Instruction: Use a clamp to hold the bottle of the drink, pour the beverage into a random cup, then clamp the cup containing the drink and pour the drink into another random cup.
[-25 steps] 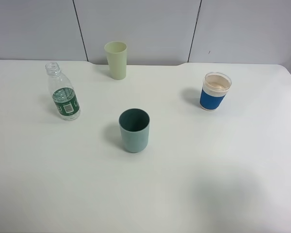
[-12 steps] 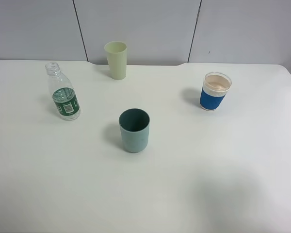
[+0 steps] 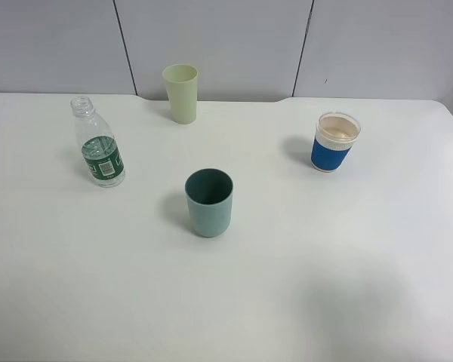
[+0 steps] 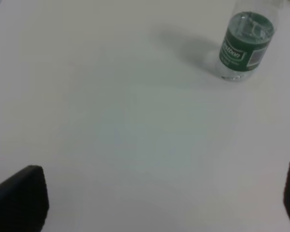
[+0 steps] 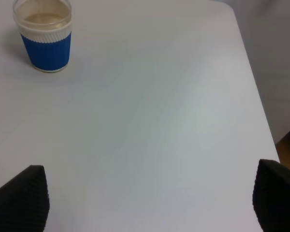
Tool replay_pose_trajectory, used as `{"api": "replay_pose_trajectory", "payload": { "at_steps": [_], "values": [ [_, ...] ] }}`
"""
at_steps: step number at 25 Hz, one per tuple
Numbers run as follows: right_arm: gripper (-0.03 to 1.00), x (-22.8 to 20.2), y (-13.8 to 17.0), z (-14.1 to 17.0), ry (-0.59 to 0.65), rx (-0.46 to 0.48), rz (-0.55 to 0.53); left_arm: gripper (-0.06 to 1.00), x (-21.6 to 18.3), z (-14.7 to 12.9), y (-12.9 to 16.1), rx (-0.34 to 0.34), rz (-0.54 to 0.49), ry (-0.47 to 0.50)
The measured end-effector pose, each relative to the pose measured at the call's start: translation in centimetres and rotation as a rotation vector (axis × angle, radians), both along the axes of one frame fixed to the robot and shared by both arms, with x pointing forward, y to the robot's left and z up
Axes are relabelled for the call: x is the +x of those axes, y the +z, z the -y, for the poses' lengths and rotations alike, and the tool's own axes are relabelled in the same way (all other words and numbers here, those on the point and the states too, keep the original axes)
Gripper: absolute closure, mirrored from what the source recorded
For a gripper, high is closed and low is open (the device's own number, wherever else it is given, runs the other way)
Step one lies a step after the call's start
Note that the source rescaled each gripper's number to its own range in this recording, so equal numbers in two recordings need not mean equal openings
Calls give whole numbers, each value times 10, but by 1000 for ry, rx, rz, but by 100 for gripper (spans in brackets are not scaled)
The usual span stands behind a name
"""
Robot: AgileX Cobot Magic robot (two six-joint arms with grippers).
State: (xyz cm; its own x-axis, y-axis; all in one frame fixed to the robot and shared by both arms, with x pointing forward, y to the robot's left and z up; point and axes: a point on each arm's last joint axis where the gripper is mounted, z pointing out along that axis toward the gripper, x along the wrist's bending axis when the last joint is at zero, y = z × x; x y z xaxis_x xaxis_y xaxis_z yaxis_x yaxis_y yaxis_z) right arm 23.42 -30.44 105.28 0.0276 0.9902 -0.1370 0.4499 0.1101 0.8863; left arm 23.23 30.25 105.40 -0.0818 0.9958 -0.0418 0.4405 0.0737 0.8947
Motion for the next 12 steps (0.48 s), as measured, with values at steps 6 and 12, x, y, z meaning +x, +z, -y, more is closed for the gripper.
{"api": "replay_pose_trajectory", "payload": {
  "at_steps": [6,12],
  "values": [
    [45,0,0,0,0,0,0,-5,0,0,0,0,0,0],
    [45,0,0,0,0,0,0,-5,0,0,0,1,0,0]
  ]
}}
